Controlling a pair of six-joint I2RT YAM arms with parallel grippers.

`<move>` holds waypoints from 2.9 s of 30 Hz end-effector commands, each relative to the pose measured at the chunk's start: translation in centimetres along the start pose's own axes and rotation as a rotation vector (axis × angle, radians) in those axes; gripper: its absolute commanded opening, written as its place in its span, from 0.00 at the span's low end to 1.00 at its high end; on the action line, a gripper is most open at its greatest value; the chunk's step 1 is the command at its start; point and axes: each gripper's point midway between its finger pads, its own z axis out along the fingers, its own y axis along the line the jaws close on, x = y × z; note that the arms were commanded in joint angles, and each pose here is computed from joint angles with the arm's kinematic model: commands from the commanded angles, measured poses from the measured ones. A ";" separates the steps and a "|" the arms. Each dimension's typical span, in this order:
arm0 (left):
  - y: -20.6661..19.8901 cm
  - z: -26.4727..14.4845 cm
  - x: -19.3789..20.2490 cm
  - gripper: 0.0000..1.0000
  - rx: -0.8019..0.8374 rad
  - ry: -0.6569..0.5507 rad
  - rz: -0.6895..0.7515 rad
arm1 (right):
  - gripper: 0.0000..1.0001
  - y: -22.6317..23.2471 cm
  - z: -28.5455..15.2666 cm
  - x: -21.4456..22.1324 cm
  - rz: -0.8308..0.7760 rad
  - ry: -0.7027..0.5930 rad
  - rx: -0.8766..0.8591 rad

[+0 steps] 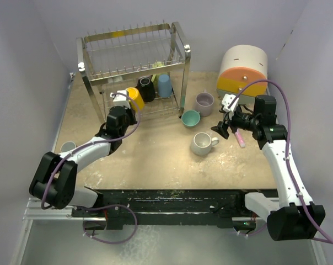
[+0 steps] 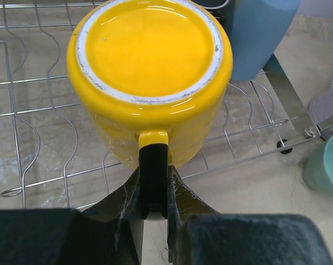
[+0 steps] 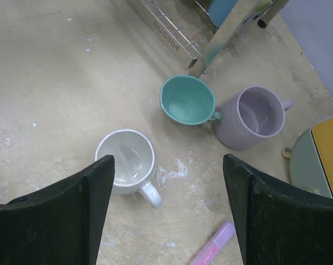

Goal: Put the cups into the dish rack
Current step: Turn the cup upside down in the dish rack.

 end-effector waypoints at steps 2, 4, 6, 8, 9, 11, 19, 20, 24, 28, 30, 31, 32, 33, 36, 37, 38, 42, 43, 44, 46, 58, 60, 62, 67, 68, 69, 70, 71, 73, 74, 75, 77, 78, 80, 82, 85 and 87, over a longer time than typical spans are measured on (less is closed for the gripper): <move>0.4 1.3 -6.9 0.00 -0.035 -0.206 -0.022 | 0.80 -0.2 -0.3 -0.5 -0.031 -0.018 0.014; 0.8 1.9 -6.6 0.00 -0.049 -0.198 -0.016 | 0.80 -0.2 -0.3 -0.6 -0.032 -0.019 0.013; 1.1 2.4 -6.6 0.00 -0.061 -0.195 -0.012 | 0.80 -0.2 -0.3 -0.6 -0.034 -0.019 0.013; 1.5 3.0 -6.5 0.00 -0.071 -0.192 -0.008 | 0.80 -0.2 -0.3 -0.6 -0.035 -0.019 0.013; 1.6 3.2 -6.6 0.00 -0.075 -0.190 -0.006 | 0.80 -0.2 -0.3 -0.6 -0.034 -0.018 0.013; 2.0 3.8 -6.4 0.00 -0.083 -0.184 -0.004 | 0.80 -0.2 -0.3 -0.5 -0.036 -0.018 0.013; 2.7 5.9 -7.1 0.00 -0.101 -0.195 0.012 | 0.80 -0.2 -0.3 -0.6 -0.037 -0.018 0.012; 2.9 6.2 -7.1 0.00 -0.105 -0.193 0.014 | 0.80 -0.2 -0.3 -0.5 -0.036 -0.017 0.012; 3.4 7.3 -7.0 0.00 -0.117 -0.187 0.021 | 0.80 -0.2 -0.3 -0.5 -0.037 -0.017 0.012; 3.9 8.3 -6.7 0.00 -0.132 -0.179 0.024 | 0.80 -0.2 -0.3 -0.5 -0.035 -0.015 0.011; 4.1 8.7 -6.8 0.00 -0.135 -0.179 0.026 | 0.80 -0.2 -0.3 -0.4 -0.036 -0.014 0.011; 4.2 8.9 -6.8 0.00 -0.138 -0.179 0.027 | 0.80 -0.2 -0.3 -0.5 -0.037 -0.014 0.012; 4.4 9.0 -6.8 0.00 -0.141 -0.178 0.026 | 0.80 -0.2 -0.3 -0.4 -0.036 -0.014 0.011; 4.4 9.2 -6.8 0.00 -0.142 -0.179 0.027 | 0.80 -0.2 -0.3 -0.4 -0.034 -0.012 0.012; 4.7 9.8 -6.7 0.00 -0.149 -0.178 0.030 | 0.80 -0.2 -0.2 -0.3 -0.034 -0.011 0.012; 4.9 10.0 -6.9 0.00 -0.151 -0.182 0.032 | 0.80 -0.2 -0.2 -0.3 -0.035 -0.011 0.010; 4.9 10.3 -6.9 0.00 -0.153 -0.182 0.035 | 0.80 -0.2 -0.2 -0.3 -0.035 -0.011 0.010; 5.5 11.1 -6.9 0.00 -0.160 -0.180 0.044 | 0.80 -0.2 -0.2 -0.3 -0.036 -0.010 0.010; 5.6 11.3 -6.8 0.00 -0.163 -0.180 0.047 | 0.80 -0.2 -0.2 -0.3 -0.035 -0.010 0.009; 5.7 11.5 -6.8 0.00 -0.164 -0.180 0.048 | 0.80 -0.2 -0.2 -0.3 -0.035 -0.010 0.009; 5.9 11.9 -6.8 0.00 -0.166 -0.184 0.054 | 0.80 -0.2 -0.2 -0.3 -0.036 -0.010 0.009; 6.7 14.5 -6.5 0.00 -0.154 -0.189 0.073 | 0.80 -0.2 -0.2 -0.2 -0.038 -0.006 0.006; 6.8 14.9 -6.6 0.00 -0.149 -0.194 0.077 | 0.80 -0.2 -0.2 -0.2 -0.037 -0.005 0.006; 6.8 15.2 -6.5 0.00 -0.141 -0.195 0.087 | 0.80 -0.2 -0.2 -0.1 -0.038 -0.004 0.005; 7.0 16.0 -6.4 0.00 -0.145 -0.201 0.110 | 0.80 -0.2 -0.1 -0.1 -0.041 -0.003 0.005; 7.1 16.2 -6.4 0.00 -0.149 -0.201 0.112 | 0.80 -0.2 -0.1 0.0 -0.042 -0.001 0.005; 7.2 16.4 -6.4 0.00 -0.151 -0.201 0.113 | 0.80 -0.2 -0.1 0.0 -0.041 0.000 0.005; 7.3 16.6 -6.3 0.01 -0.152 -0.198 0.111 | 0.79 -0.2 -0.1 0.0 -0.041 -0.001 0.005; 7.4 16.8 -6.2 0.05 -0.154 -0.194 0.109 | 0.80 -0.3 -0.2 0.0 -0.042 0.000 0.007; 7.4 17.1 -6.2 0.08 -0.150 -0.187 0.107 | 0.79 -0.2 -0.1 0.0 -0.041 0.000 0.007; 7.4 17.2 -6.2 0.11 -0.150 -0.184 0.106 | 0.80 -0.3 -0.1 0.0 -0.043 -0.001 0.007; 7.5 17.3 -6.2 0.15 -0.154 -0.183 0.105 | 0.80 -0.3 -0.1 0.0 -0.044 0.000 0.008; 7.6 17.4 -6.1 0.28 -0.158 -0.177 0.103 | 0.80 -0.3 -0.2 -0.1 -0.045 0.000 0.009; 7.7 17.4 -6.0 0.32 -0.160 -0.175 0.103 | 0.80 -0.3 -0.2 0.0 -0.045 0.000 0.009; 7.6 17.2 -6.0 0.43 -0.159 -0.168 0.101 | 0.79 -0.3 -0.2 0.0 -0.045 0.000 0.009; 7.7 16.9 -6.1 0.55 -0.163 -0.162 0.093 | 0.80 -0.3 -0.2 0.0 -0.045 0.000 0.009; 7.6 16.2 -6.0 0.66 -0.158 -0.159 0.085 | 0.80 -0.3 -0.2 0.0 -0.048 0.000 0.009; 7.4 15.6 -6.1 0.69 -0.143 -0.161 0.084 | 0.80 -0.3 -0.2 -0.1 -0.051 -0.001 0.011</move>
